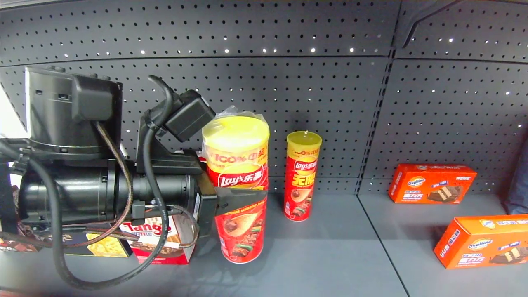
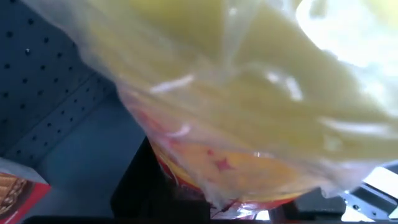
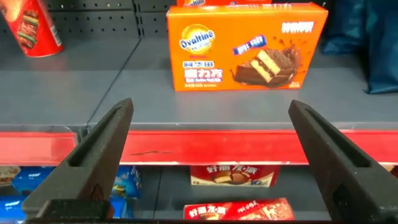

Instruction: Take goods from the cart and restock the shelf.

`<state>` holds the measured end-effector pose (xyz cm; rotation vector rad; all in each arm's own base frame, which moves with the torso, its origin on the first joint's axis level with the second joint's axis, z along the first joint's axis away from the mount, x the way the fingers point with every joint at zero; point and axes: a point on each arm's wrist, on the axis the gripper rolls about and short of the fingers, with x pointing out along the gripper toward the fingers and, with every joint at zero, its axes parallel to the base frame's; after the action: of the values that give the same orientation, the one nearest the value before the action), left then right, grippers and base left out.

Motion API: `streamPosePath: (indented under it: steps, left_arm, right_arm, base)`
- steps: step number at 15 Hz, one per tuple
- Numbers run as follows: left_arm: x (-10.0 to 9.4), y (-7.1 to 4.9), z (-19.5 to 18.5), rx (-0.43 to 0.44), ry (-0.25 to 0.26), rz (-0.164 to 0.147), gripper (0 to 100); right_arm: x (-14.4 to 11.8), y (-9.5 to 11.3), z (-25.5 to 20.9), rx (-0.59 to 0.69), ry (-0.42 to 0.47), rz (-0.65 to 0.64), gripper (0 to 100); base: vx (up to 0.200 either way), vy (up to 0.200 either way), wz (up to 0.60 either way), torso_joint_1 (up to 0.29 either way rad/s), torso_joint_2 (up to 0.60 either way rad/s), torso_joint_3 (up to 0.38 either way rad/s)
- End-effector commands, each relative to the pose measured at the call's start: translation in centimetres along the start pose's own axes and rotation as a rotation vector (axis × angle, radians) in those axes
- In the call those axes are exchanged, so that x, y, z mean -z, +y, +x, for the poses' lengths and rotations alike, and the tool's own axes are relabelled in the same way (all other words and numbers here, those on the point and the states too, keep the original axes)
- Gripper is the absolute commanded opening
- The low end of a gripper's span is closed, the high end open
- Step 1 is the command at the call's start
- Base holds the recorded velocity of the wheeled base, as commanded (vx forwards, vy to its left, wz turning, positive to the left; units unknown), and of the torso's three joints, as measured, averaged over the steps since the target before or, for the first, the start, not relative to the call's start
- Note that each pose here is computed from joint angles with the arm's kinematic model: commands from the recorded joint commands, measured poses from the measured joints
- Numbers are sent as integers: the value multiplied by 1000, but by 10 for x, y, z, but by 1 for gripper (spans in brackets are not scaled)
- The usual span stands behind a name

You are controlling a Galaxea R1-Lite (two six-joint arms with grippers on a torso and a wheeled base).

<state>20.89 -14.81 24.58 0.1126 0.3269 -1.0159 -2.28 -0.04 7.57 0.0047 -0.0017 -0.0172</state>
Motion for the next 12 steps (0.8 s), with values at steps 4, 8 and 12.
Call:
streamPosePath:
  steps: [4,8,12]
  left_arm:
    - [2,1,0,-3,6,-6,0]
    - [-2,1,0,-8,-14,4,0]
    - [-1,2,3,-14,-11,0,0]
  right_arm:
    - [0,0,0,0,0,0,100]
    - [-1,0,2,14,25,15,100]
    - [-120,1,6,-68,-73,311,100]
  base:
    - [0,0,0,0,0,0]
    - [0,0,0,0,0,0]
    - [0,0,0,0,0,0]
